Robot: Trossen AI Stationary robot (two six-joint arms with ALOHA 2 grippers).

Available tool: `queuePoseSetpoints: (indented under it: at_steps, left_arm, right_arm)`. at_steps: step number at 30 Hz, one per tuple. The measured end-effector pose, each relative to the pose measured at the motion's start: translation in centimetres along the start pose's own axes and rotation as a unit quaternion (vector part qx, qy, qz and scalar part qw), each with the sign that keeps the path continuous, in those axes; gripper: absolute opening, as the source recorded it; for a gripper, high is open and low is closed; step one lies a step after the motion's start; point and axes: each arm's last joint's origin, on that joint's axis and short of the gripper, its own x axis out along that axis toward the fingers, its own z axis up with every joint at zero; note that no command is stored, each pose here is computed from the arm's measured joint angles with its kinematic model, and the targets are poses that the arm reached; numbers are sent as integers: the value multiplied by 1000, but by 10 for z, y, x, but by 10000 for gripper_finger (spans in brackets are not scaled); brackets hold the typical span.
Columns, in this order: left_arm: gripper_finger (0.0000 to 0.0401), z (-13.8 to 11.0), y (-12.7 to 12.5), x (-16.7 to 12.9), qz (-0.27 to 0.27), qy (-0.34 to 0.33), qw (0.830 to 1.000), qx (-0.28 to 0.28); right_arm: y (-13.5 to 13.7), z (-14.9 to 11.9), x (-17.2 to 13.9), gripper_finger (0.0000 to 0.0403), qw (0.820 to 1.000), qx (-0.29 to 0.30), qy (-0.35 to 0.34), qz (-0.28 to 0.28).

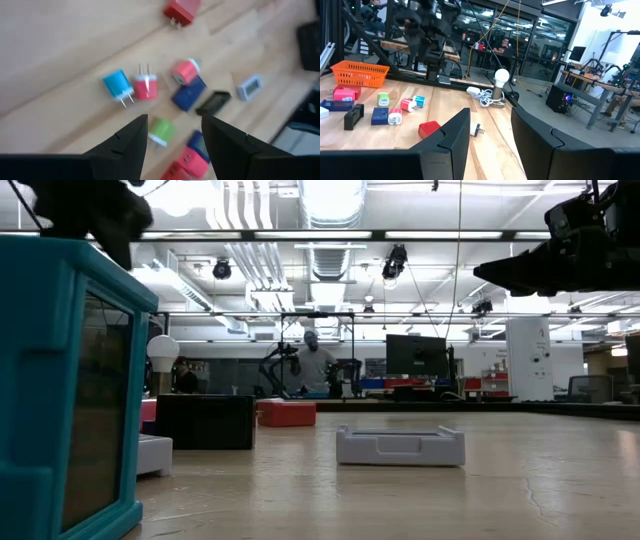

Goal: Pick & Place Office items
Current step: Put the blue charger adapter into the orange bin

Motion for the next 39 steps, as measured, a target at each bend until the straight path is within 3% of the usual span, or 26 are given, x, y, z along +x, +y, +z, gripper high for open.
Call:
queuePoseSetpoints:
  at_steps: [7,15,21,39]
  left_arm:
    - [193,19,3,26,60,2,998,-27]
    - [193,24,-2,53,94,2,994,-49]
    - [193,28,-1,63,140,-74,986,-47]
    - [193,19,1,101,193,27,975,-105]
  right_arm:
    - [0,0,0,139,1000,0,0,0]
    - [0,0,0,139,1000,0,0,0]
    - [0,0,0,139,1000,0,0,0]
    - [0,0,0,139,1000,0,0,0]
